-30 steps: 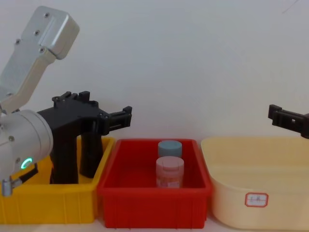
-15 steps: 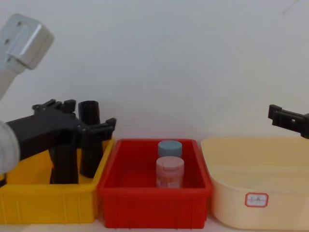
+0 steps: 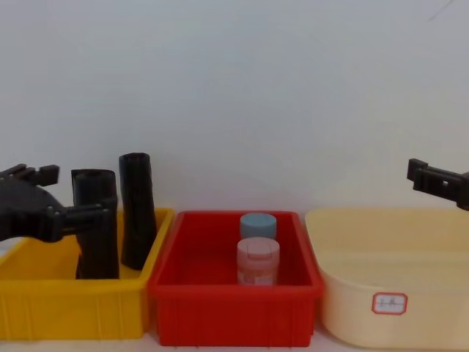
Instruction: Pick up the garbage bag with the one hand and transfer it to the other hand.
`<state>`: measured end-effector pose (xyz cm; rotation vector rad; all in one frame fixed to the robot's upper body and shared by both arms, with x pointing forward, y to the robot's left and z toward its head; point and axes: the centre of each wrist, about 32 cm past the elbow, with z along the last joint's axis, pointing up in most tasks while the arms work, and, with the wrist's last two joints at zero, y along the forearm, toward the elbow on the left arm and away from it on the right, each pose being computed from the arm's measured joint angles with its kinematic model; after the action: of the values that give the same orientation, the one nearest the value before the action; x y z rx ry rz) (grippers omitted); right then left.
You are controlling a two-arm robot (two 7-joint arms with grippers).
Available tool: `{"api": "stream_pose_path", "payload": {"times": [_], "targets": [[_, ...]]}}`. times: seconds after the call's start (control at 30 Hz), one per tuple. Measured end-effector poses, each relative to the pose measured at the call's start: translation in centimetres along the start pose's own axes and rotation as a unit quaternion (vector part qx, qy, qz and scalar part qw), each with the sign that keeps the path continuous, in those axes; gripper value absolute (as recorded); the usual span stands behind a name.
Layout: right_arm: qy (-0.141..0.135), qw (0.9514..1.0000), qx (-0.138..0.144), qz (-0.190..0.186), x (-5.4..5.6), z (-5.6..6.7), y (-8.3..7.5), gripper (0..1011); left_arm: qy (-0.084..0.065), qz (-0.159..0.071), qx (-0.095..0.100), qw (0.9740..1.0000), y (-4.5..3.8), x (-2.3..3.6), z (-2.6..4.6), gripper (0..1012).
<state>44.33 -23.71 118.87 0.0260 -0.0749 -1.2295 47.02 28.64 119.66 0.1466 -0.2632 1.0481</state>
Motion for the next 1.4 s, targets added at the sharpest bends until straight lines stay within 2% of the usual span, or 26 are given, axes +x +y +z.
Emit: {"api": "stream_pose_path", "payload": {"times": [0.23, 0.4, 0.63, 0.87, 1.13, 1.4], "targets": [[0.000, 1.0000, 0.000, 0.000, 0.0, 0.0, 0.0, 1001, 0.005, 0.007, 0.010, 0.9999, 0.86, 1.27, -0.26, 1002], [0.000, 1.0000, 0.000, 0.000, 0.0, 0.0, 0.0, 1001, 0.014, 0.014, 0.021, 0.9996, 1.09, 2.01, -0.43, 1001], [0.000, 1.0000, 0.000, 0.000, 0.0, 0.0, 0.0, 1001, 0.028, 0.028, 0.041, 0.9984, 1.01, 3.07, -0.70, 1002], [0.000, 1.0000, 0.000, 0.000, 0.0, 0.0, 0.0, 1001, 0.037, 0.039, 0.062, 0.9966, 0.50, 3.99, -1.10, 1002], [0.000, 1.0000, 0.000, 0.000, 0.0, 0.0, 0.0, 1001, 0.043, 0.034, 0.075, 0.9957, -0.08, 4.49, -1.50, 1001], [0.000, 1.0000, 0.000, 0.000, 0.0, 0.0, 0.0, 1001, 0.045, 0.003, 0.078, 0.9959, -0.79, 4.52, -1.72, 1002]]}}
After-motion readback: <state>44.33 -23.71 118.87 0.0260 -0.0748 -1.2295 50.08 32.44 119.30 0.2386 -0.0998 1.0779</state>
